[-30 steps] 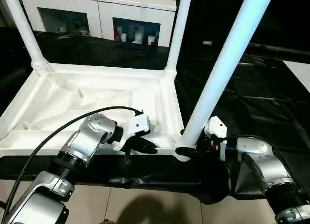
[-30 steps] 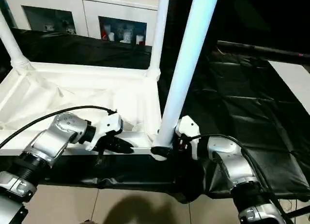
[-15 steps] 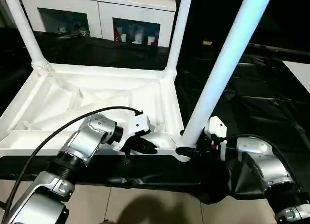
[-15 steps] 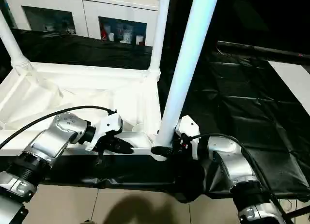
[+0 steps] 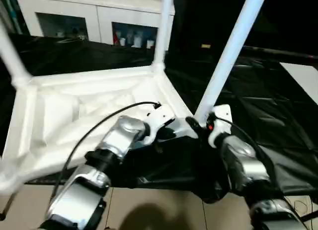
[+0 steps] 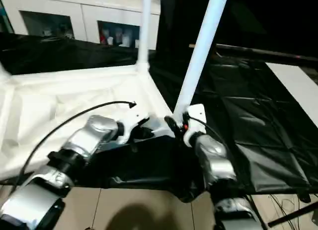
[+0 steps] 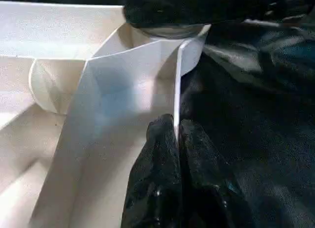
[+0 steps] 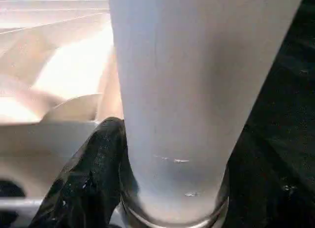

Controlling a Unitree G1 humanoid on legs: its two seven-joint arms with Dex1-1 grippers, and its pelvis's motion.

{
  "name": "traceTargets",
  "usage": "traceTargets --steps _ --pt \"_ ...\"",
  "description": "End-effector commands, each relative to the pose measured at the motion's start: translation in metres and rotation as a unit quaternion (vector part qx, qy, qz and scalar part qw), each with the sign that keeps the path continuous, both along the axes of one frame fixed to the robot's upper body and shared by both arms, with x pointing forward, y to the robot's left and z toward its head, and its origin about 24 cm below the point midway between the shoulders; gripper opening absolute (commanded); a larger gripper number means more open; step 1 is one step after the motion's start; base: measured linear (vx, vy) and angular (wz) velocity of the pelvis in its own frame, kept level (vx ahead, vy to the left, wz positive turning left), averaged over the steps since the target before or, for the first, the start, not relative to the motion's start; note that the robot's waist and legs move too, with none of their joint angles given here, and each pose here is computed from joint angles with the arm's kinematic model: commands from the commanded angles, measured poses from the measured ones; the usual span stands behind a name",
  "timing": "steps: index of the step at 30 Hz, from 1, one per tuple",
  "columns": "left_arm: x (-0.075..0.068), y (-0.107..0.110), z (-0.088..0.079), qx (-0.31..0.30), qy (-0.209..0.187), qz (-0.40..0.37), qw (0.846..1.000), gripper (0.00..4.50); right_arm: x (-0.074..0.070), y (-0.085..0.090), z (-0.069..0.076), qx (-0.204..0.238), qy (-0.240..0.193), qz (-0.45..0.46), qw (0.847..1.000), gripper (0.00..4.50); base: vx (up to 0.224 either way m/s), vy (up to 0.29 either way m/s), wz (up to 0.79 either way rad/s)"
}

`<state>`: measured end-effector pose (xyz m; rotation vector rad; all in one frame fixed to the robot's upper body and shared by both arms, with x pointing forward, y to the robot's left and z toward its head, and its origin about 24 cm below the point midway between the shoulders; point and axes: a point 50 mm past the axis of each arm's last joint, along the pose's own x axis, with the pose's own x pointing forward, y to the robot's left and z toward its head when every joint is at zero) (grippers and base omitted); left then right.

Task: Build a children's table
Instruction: Rotate leg to tighten

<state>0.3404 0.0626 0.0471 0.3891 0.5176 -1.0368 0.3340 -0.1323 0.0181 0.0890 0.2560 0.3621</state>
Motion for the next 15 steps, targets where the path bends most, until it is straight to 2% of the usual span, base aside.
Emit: traceTargets --steps 1,2,3,4,5,6,9,10,11,12,14,15 --pt "-0.004 -0.007 -0.011 0.016 0.015 0.003 1.000 0.00 -0.003 0.022 -0.006 0.000 0.013 0.043 0.999 2.61 0.000 0.000 0.00" --pt "-0.005 -0.005 -0.012 0.024 0.016 -0.005 1.000 0.00 -0.004 0.025 -0.002 0.012 0.001 0.065 0.998 2.61 0.000 0.000 0.00" --pt "-0.005 -0.004 -0.012 0.029 0.018 -0.010 0.999 0.00 -0.004 0.026 0.001 0.021 -0.007 0.080 0.997 2.96 0.000 0.000 0.00" --pt "-0.006 -0.002 -0.013 0.033 0.022 -0.015 0.999 0.00 -0.005 0.026 0.004 0.039 -0.013 0.098 0.994 2.96 0.000 0.000 0.00" --pt "-0.007 0.000 -0.013 0.037 0.027 -0.021 0.999 0.00 -0.005 0.024 0.007 0.043 -0.019 0.112 0.993 3.31 0.000 0.000 0.00" --pt "-0.007 0.000 -0.013 0.037 0.027 -0.021 0.999 0.00 -0.005 0.024 0.007 0.043 -0.019 0.112 0.993 3.31 0.000 0.000 0.00" --pt "-0.011 0.011 -0.014 0.050 0.048 -0.060 0.996 0.00 -0.010 0.006 0.013 0.000 -0.028 0.174 0.984 3.51 0.000 0.000 0.00" --pt "-0.011 0.011 -0.014 0.050 0.048 -0.060 0.996 0.00 -0.010 0.006 0.013 0.000 -0.028 0.174 0.984 3.64 0.000 0.000 0.00" --pt "-0.015 0.020 -0.013 0.053 0.061 -0.093 0.992 0.00 -0.016 -0.007 0.017 -0.019 -0.024 0.224 0.974 3.75 0.000 0.000 0.00" --pt "-0.015 0.020 -0.013 0.053 0.061 -0.093 0.992 0.00 -0.016 -0.007 0.017 -0.019 -0.024 0.224 0.974 3.81 0.000 0.000 0.00" --pt "-0.019 0.027 -0.011 0.056 0.070 -0.126 0.988 0.00 -0.023 -0.017 0.019 -0.039 -0.023 0.274 0.961 4.04 0.000 0.000 0.00" --pt "-0.019 0.027 -0.011 0.056 0.070 -0.126 0.988 0.00 -0.023 -0.017 0.019 -0.039 -0.023 0.274 0.961 4.04 0.000 0.000 0.00"
